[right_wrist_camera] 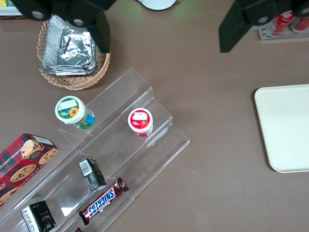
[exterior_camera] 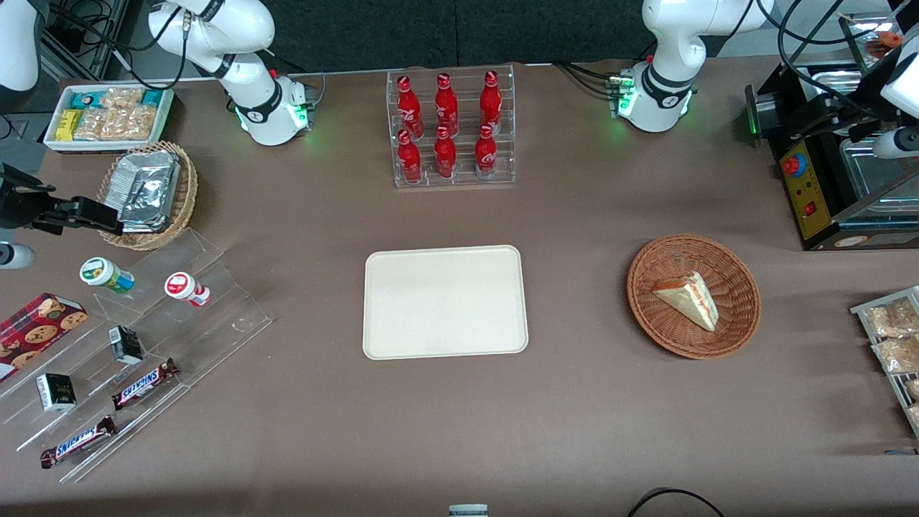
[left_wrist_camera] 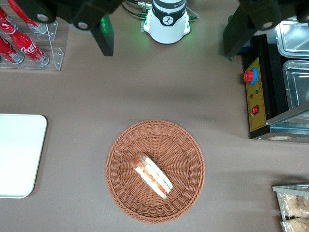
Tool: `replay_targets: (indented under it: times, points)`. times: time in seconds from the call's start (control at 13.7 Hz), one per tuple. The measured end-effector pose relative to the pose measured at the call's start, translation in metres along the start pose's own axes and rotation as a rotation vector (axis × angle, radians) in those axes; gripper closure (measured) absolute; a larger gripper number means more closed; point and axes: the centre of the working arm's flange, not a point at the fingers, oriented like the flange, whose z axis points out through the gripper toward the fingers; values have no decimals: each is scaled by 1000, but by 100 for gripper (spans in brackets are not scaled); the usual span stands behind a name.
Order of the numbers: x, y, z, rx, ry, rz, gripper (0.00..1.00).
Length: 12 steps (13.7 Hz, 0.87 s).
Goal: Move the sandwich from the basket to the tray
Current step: 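Move the left gripper down over the wrapped sandwich in the wicker basket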
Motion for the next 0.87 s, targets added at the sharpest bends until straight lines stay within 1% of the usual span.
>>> replay_targets:
  times: [0.29,0.36,0.51,0.58,0.66,0.73,0.87]
  points:
    - [1,6,1,7,-2,-10,0]
    - [4,5,5,23,-7,-35,0]
    - [21,7,22,70,-10,-106,0]
    - [33,9,34,78,-6,-136,0]
    - [43,11,48,77,2,-192,0]
    - [52,11,61,71,18,-275,0]
    - [67,14,90,42,55,-462,0]
